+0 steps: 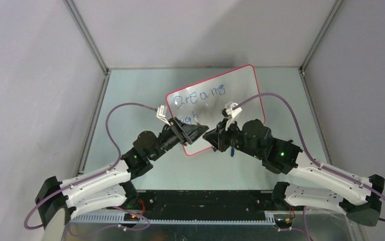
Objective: Write a sentence on the whiteboard
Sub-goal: Adjust the whiteboard marker.
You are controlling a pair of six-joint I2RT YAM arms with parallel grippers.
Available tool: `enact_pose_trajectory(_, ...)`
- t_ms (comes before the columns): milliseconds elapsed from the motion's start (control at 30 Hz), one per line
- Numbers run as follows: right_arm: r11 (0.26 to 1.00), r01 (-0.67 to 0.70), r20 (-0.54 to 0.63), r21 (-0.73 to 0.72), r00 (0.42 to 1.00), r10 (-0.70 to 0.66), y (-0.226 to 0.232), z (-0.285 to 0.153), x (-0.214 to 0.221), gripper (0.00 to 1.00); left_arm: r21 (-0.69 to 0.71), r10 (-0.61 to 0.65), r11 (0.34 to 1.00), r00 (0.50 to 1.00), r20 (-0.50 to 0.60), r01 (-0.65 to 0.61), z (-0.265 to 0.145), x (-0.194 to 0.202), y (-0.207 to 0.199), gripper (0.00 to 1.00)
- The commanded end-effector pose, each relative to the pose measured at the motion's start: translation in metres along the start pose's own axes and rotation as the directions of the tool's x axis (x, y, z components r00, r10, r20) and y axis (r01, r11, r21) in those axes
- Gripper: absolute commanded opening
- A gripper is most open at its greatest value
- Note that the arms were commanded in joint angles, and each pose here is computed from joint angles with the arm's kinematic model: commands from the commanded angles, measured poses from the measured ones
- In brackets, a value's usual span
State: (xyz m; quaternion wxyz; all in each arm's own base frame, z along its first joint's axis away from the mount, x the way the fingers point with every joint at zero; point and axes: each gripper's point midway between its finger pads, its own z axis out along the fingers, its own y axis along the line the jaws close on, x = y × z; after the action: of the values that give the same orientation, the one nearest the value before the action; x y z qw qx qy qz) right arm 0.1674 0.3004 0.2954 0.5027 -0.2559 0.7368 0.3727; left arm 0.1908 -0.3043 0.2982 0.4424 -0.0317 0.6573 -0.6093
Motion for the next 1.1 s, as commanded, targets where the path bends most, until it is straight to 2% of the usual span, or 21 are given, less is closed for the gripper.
enact_pose_trajectory(0, 1.0, 0.005, 0.109, 0.02, 0.994, -0.007, 0.002, -0.012, -0.038, 0.0, 0.043, 0.001, 0.999, 0.998, 0.067, -0.004, 0.003, -0.013, -0.016, 0.58)
enact_pose_trajectory(333, 0.998, 0.008, 0.148, 0.056, 0.989, -0.016, -0.001, -0.015, -0.046, 0.0, 0.048, -0.046, 0.998, 0.996, 0.078, 0.042, -0.001, -0.006, -0.004, 0.34)
enact_pose_trajectory(567, 0.999, 0.014, 0.146, 0.047, 0.989, -0.021, 0.004, -0.01, -0.045, 0.0, 0.046, -0.047, 0.998, 0.996, 0.073, 0.044, -0.002, -0.004, -0.001, 0.3)
enact_pose_trajectory(633, 0.998, 0.017, 0.149, 0.056, 0.988, -0.025, 0.003, -0.011, -0.045, 0.0, 0.044, -0.053, 0.998, 0.996, 0.075, 0.05, -0.002, -0.003, 0.0, 0.24)
enact_pose_trajectory(767, 0.997, 0.033, 0.15, 0.064, 0.988, -0.043, 0.003, -0.009, -0.044, 0.0, 0.046, -0.091, 0.995, 0.991, 0.1, 0.087, -0.006, -0.006, 0.003, 0.02)
enact_pose_trajectory(1033, 0.995, 0.048, 0.154, 0.083, 0.986, -0.06, 0.001, -0.01, -0.045, 0.02, 0.046, -0.159, 0.987, 0.973, 0.164, 0.154, -0.013, -0.018, 0.003, 0.0)
enact_pose_trajectory(1067, 0.995, 0.048, 0.155, 0.082, 0.986, -0.06, 0.001, -0.011, -0.046, 0.09, 0.047, -0.165, 0.986, 0.972, 0.167, 0.159, -0.013, -0.019, 0.003, 0.0)
